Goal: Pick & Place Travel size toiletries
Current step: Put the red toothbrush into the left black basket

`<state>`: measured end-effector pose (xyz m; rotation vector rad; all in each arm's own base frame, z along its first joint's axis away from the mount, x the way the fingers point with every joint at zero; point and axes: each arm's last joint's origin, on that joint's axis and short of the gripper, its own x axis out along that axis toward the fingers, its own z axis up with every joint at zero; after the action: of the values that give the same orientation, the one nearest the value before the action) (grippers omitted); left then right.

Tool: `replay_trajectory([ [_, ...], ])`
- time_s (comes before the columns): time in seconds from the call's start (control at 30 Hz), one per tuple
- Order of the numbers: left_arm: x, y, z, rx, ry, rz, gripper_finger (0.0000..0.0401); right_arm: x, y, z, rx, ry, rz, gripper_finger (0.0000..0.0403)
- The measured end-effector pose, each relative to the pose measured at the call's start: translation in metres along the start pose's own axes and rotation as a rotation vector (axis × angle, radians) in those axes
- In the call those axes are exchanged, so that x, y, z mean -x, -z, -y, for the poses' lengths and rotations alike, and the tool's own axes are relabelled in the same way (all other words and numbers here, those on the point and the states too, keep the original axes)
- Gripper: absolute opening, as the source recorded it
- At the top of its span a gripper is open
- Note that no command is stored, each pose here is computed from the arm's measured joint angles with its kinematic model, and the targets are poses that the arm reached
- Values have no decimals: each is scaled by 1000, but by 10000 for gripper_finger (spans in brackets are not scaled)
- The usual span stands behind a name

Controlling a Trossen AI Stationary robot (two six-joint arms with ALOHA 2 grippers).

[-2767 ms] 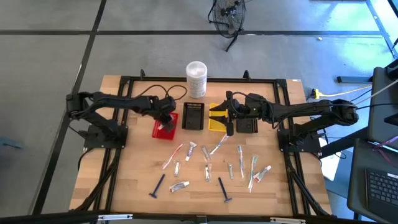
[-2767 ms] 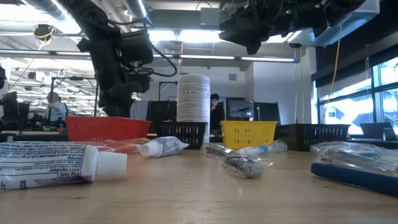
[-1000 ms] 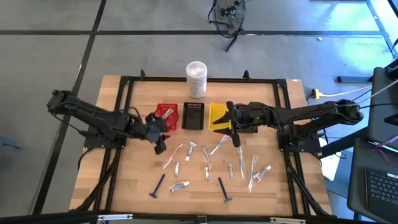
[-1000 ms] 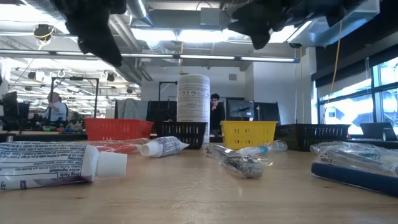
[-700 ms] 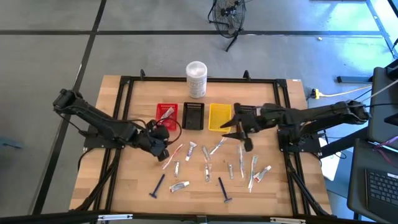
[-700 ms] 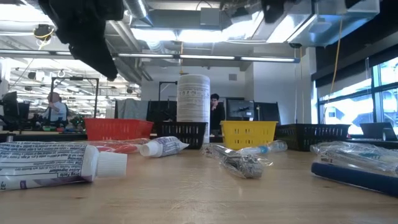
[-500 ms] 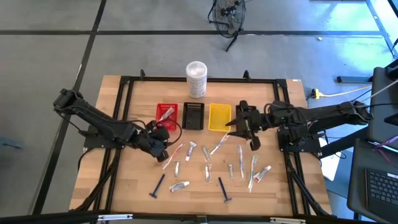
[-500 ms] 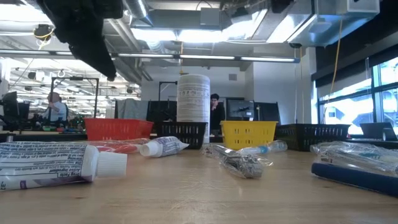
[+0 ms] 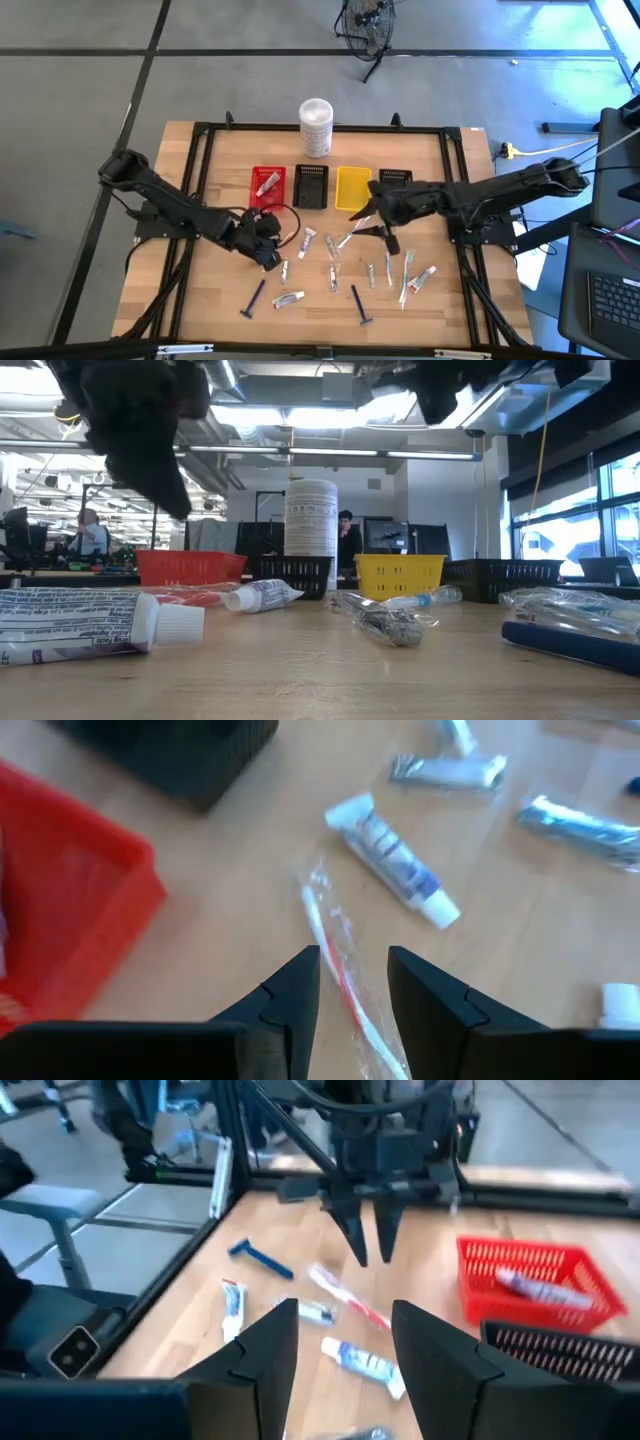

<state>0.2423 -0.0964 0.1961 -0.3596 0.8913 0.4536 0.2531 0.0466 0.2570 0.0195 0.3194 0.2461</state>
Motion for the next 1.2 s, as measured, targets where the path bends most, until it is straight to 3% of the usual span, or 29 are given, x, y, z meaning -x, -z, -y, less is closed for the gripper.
replay_trajectory([
  [0.17, -17, 9, 4, 41, -32, -69, 116, -14, 12, 0, -39, 12, -64, 182],
  [0.37, -35, 18, 6, 167, -78, -125, 116, -19, 18, 3, -52, 69, -94, 224],
  [0.53, -49, 24, 10, 170, -86, -165, 116, -19, 18, 3, -20, 99, -93, 243],
  [0.9, -45, 22, 12, 179, -32, -181, 116, -19, 18, 3, -29, 99, -94, 223],
  [1.2, -60, 31, 13, 140, -73, -223, 116, -19, 18, 3, -28, 99, -93, 213],
])
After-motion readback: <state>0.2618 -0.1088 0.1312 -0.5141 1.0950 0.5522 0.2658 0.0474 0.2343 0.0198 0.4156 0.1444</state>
